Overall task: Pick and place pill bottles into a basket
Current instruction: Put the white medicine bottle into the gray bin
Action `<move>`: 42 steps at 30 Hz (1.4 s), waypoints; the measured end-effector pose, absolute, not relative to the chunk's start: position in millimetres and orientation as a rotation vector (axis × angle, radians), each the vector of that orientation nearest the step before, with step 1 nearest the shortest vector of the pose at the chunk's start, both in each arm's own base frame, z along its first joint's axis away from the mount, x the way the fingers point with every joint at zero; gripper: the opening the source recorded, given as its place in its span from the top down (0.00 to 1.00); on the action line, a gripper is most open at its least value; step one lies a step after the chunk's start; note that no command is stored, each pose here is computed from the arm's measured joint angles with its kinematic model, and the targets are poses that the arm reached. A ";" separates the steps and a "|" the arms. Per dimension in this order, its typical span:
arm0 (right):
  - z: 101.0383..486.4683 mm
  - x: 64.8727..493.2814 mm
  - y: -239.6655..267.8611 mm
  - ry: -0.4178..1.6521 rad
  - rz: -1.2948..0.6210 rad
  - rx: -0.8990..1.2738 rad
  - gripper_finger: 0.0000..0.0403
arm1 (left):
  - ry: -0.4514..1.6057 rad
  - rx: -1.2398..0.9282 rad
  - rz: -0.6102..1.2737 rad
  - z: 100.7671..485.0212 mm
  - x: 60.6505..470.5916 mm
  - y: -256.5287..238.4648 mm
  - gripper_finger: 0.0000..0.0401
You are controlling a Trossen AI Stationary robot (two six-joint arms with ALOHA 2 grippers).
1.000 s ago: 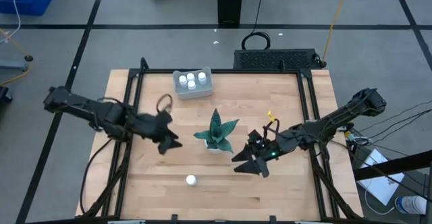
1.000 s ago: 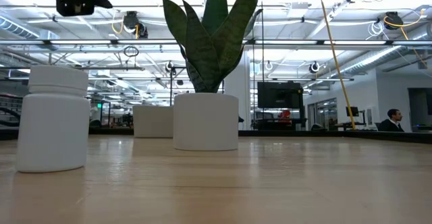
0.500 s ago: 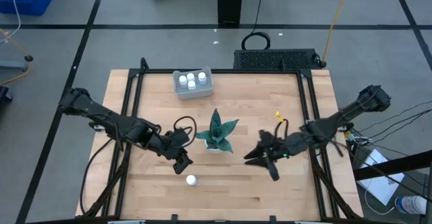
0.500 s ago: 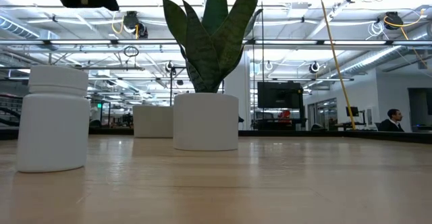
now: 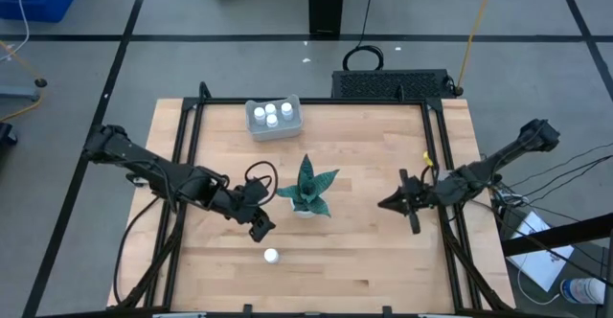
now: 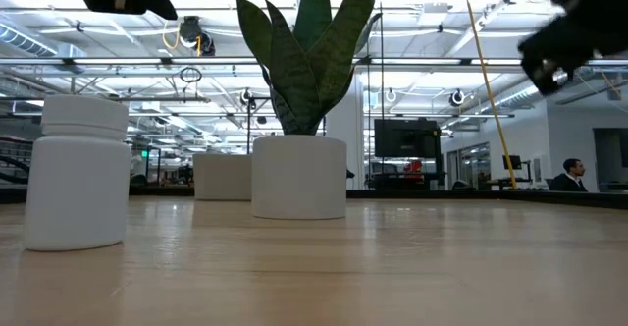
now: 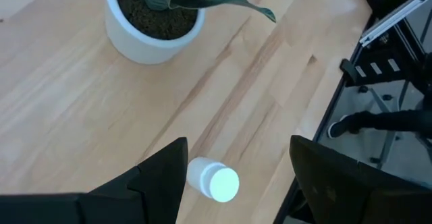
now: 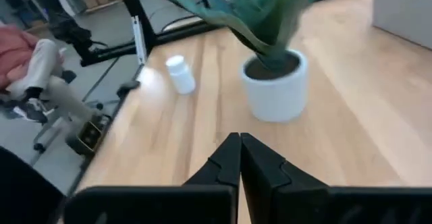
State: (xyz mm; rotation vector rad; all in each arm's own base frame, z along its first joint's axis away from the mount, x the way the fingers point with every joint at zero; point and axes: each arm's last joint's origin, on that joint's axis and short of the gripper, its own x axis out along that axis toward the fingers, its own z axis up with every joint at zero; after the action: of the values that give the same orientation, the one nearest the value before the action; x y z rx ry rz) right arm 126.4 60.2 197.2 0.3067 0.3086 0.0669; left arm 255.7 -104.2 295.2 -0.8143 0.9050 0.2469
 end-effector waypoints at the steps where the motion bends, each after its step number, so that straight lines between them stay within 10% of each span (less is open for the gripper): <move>1: 189.0 122.5 57.9 0.304 0.065 0.305 1.00 | 0.905 -0.819 0.250 295.3 255.6 -104.1 0.34; 42: 153.9 102.0 40.6 0.143 -0.075 0.207 1.00 | 1.026 -0.860 0.407 229.2 275.4 -164.2 0.34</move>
State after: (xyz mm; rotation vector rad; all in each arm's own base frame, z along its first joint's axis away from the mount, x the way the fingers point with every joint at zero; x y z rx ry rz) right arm 102.0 40.6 153.9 0.2072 0.1432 -0.0745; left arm 275.4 -164.2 229.2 -0.8602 1.0260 0.4065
